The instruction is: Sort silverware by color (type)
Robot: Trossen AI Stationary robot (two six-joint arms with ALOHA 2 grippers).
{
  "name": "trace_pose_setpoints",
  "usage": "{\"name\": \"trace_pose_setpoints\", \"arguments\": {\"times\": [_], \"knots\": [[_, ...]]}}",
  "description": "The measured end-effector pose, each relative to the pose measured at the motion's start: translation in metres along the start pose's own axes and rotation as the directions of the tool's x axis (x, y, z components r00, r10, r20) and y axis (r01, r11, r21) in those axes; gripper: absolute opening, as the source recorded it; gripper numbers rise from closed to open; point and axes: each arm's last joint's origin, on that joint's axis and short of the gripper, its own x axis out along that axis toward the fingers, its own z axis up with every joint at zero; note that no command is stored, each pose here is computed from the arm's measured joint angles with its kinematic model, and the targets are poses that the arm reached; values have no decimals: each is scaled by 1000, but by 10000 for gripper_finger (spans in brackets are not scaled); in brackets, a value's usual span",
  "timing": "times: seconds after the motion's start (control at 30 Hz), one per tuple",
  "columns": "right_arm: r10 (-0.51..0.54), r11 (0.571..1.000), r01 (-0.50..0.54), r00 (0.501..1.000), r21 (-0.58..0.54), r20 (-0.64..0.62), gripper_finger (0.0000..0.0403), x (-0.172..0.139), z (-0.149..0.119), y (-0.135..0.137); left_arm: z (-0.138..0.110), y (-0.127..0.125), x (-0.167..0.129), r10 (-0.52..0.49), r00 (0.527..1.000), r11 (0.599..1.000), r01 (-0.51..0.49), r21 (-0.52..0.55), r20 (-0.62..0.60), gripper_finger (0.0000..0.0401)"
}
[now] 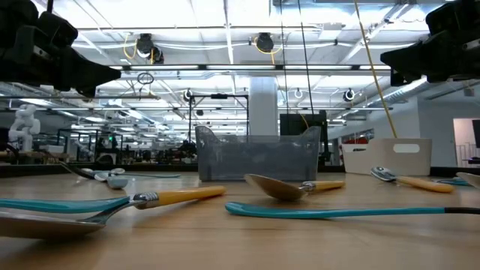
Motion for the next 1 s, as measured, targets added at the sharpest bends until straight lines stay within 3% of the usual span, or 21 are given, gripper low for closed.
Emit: {"name": "trace_pose_setpoints", "arguments": {"times": [0.6, 0.83, 1.0], "knots": [[-6, 1000, 7, 999, -19, 52, 9, 0, 5, -1, 0, 0, 0, 0, 1000, 1000, 0, 0, 0, 1], [-19, 984, 39, 994, -176, 112, 9, -1, 11, -1, 0, 0, 0, 0, 1000, 1000, 0, 0, 0, 1], [-94, 977, 113, 989, -181, 111, 8, -1, 12, -4, 0, 0, 0, 0, 1000, 1000, 0, 0, 0, 1]]}}
